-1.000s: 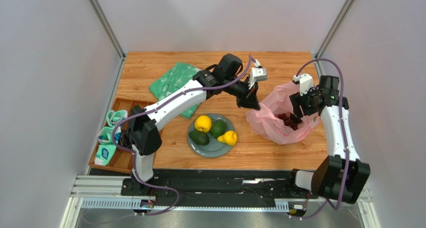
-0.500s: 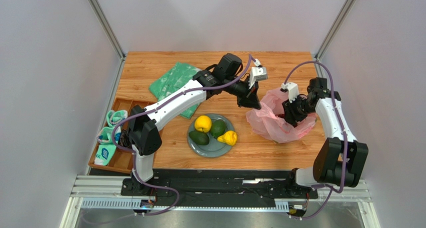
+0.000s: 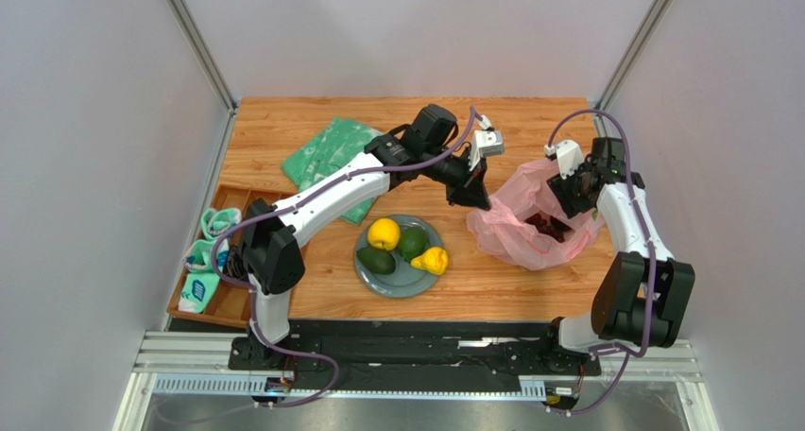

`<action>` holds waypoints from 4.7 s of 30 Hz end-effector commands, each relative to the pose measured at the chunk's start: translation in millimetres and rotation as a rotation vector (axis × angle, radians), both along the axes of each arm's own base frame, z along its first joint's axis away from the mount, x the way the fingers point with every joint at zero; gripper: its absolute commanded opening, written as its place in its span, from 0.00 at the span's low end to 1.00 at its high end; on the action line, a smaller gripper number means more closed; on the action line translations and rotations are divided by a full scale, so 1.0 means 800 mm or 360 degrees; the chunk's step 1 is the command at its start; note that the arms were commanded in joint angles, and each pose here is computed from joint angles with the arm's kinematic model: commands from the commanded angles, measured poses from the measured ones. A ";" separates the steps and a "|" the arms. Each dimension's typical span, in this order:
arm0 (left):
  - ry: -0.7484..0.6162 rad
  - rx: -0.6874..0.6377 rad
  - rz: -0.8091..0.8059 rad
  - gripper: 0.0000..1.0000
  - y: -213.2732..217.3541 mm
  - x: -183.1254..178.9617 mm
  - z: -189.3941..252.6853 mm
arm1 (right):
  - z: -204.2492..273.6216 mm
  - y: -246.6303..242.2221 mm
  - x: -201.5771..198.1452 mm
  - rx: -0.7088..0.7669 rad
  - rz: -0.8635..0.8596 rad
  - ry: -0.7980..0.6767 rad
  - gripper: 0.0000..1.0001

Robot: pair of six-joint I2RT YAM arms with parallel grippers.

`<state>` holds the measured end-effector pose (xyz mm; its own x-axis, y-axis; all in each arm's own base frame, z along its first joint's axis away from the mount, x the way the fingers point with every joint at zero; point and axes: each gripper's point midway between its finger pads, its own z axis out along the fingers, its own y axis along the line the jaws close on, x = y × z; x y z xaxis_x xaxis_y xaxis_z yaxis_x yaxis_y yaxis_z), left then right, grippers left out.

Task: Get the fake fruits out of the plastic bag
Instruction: Adjust the plastic bag at the center of the board.

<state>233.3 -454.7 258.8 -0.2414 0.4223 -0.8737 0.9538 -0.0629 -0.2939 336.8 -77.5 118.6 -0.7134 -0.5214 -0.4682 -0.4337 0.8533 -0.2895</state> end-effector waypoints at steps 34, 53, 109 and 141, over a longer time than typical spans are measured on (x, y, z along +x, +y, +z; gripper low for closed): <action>-0.0047 -0.0081 -0.0031 0.00 -0.001 -0.004 0.026 | -0.055 0.031 0.079 0.0053 0.0063 0.0023 0.71; -0.0068 -0.0070 -0.0017 0.00 0.002 -0.003 0.025 | -0.064 -0.052 0.022 -0.0346 -0.0143 0.0244 0.80; -0.0771 -0.0143 0.0298 0.00 0.049 0.028 0.143 | -0.005 0.038 -0.087 0.0092 0.0145 0.0150 0.33; -0.0335 0.0055 0.0040 0.00 0.014 -0.016 0.001 | 0.032 0.062 0.019 0.0198 0.0504 -0.0134 0.66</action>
<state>223.9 -434.8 239.0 -0.1012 0.5031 -0.8583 0.9937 0.0091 -0.1119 295.8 -15.4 115.3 -0.5168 -0.6653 -0.5388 -0.7302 0.6711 -0.1282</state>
